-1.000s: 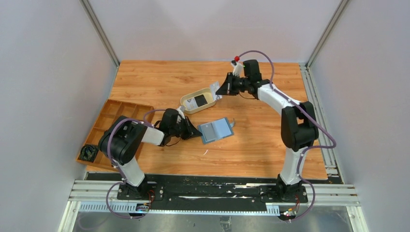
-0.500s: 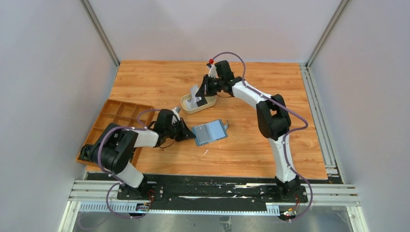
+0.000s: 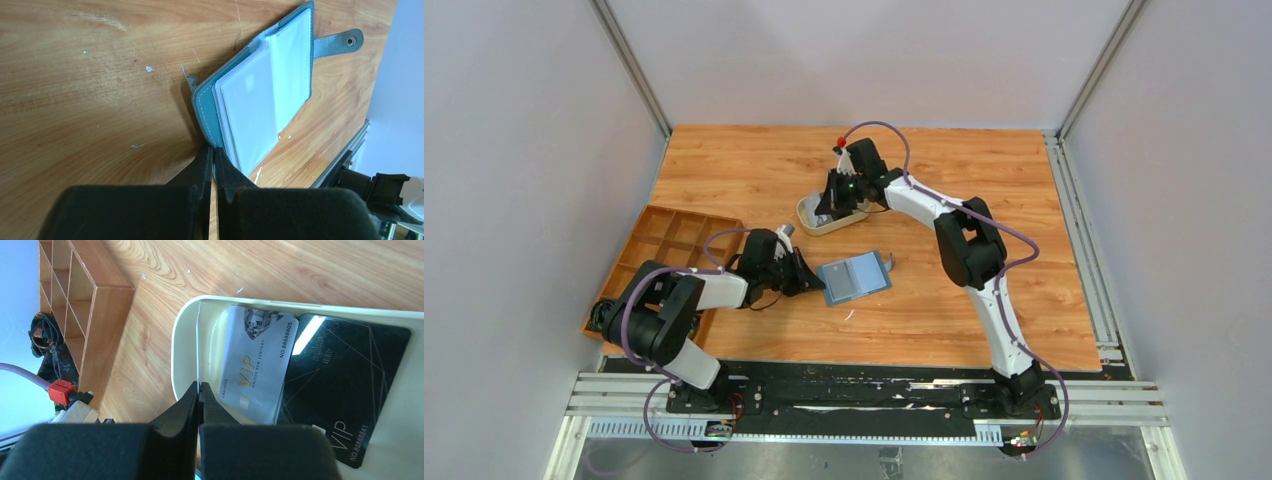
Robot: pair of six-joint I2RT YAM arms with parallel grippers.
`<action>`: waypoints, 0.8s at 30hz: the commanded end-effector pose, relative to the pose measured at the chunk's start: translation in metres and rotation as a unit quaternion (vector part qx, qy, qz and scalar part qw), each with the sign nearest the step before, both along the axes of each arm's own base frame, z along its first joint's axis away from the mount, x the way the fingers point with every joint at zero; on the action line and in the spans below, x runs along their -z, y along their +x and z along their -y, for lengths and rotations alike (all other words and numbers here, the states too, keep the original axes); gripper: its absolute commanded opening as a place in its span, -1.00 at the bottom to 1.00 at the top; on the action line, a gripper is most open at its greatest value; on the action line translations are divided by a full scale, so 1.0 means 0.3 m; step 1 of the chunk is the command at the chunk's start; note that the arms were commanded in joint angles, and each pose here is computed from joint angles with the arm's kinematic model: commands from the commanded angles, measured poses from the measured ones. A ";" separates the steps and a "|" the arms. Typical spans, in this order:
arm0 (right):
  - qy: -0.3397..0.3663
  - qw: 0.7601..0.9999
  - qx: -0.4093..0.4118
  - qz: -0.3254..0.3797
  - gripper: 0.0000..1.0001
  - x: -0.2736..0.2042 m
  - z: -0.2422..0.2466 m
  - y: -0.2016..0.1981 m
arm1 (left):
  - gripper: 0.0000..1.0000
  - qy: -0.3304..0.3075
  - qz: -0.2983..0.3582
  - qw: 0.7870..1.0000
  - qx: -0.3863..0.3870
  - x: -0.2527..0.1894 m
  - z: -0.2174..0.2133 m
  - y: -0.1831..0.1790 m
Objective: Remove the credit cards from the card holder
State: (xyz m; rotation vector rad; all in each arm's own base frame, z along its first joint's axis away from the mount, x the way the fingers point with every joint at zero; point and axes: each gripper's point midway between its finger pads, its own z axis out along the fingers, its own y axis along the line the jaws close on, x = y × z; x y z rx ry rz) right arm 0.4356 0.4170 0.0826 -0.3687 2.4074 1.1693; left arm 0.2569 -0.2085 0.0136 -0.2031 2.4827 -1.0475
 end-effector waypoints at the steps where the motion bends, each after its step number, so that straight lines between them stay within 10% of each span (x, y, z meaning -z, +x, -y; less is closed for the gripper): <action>1: -0.012 1.000 0.003 -0.007 -1.00 0.034 -0.027 -0.006 | -1.00 0.104 -0.115 0.988 -0.003 0.199 -0.135 -0.178; 24: -0.100 0.992 0.001 0.076 0.04 -0.007 0.018 0.076 | -1.00 0.101 -0.121 0.987 0.005 0.208 -0.129 -0.171</action>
